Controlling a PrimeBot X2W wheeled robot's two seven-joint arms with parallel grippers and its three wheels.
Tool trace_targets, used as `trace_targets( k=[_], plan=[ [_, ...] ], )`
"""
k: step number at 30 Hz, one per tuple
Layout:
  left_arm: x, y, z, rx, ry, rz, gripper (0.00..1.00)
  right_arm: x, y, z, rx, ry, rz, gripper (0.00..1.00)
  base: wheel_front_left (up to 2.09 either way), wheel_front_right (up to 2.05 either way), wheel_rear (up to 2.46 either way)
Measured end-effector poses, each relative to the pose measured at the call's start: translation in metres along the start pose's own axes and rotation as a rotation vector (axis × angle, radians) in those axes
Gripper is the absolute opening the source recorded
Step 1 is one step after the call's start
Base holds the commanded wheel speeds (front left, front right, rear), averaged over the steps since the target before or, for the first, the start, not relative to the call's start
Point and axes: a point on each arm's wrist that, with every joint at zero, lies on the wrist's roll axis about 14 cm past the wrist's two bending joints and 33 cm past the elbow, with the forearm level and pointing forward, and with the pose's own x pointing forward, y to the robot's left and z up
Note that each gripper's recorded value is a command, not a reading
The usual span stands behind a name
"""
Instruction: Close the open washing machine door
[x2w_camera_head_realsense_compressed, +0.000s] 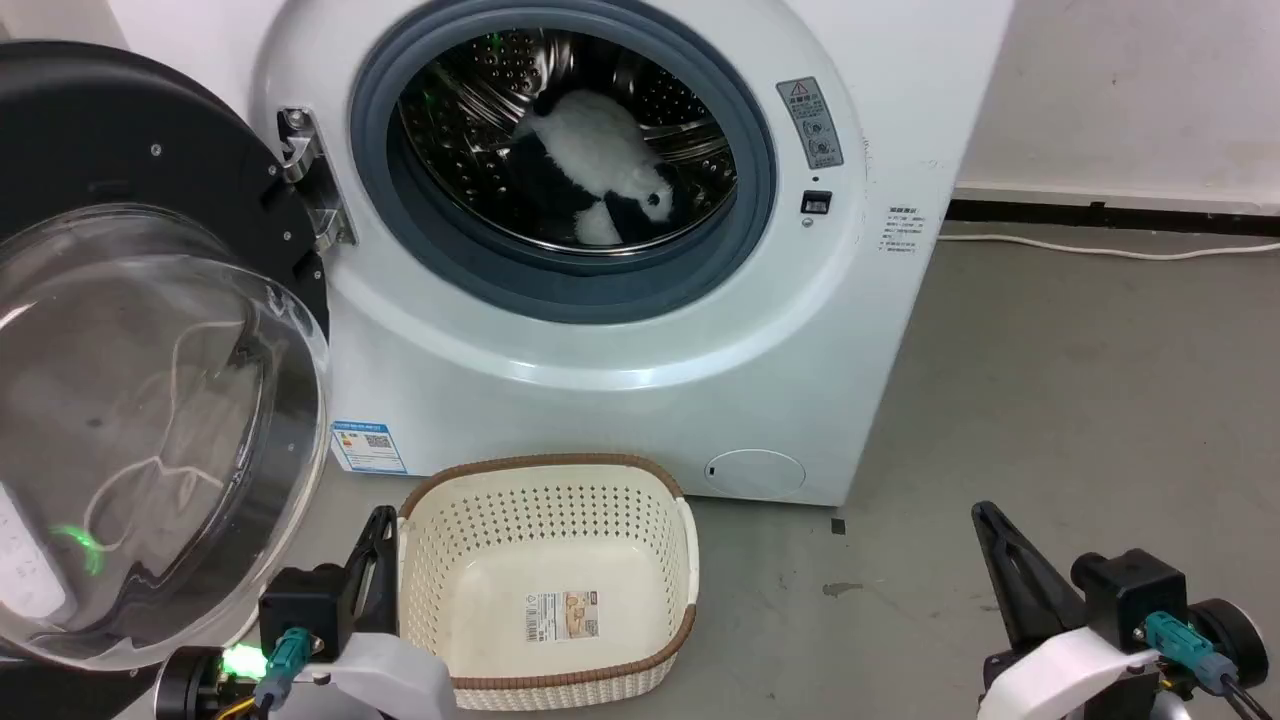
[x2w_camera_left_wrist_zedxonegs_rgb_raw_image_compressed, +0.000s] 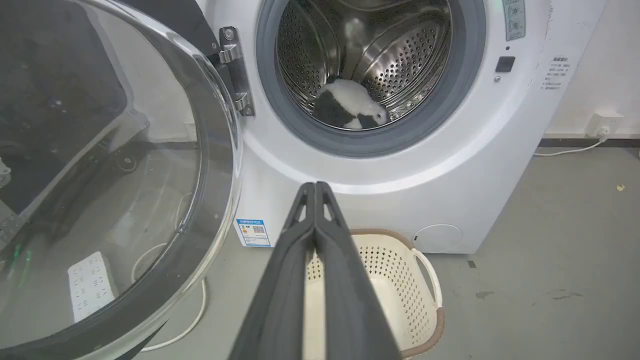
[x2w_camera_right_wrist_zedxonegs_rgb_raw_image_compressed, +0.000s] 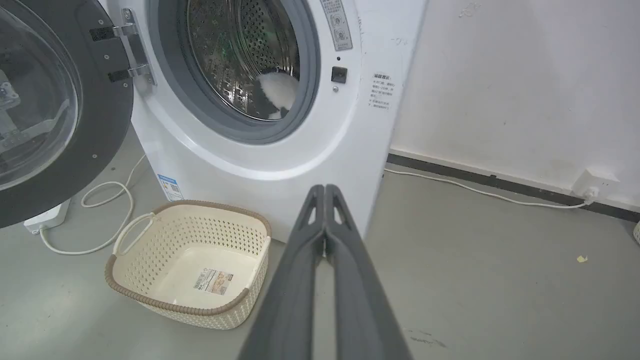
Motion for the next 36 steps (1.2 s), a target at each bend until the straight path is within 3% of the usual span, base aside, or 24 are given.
trace_targets(
  k=[27, 28, 36],
  plan=[
    [0.0000, 0.0000, 0.0001, 0.000, 0.000, 0.000, 0.00, 0.0000, 0.0000, 0.0000, 0.000, 0.000, 0.000, 0.00, 0.00, 0.00, 0.00],
    [0.0000, -0.0001, -0.0001, 0.000, 0.000, 0.000, 1.00, -0.0001, -0.0001, -0.0001, 0.000, 0.000, 0.000, 1.00, 0.00, 0.00, 0.00],
    [-0.0002, -0.0017, -0.0005, 0.000, 0.001, -0.005, 1.00, -0.0001, -0.0003, -0.0007, 0.002, 0.001, -0.001, 1.00, 0.00, 0.00, 0.00]
  ],
)
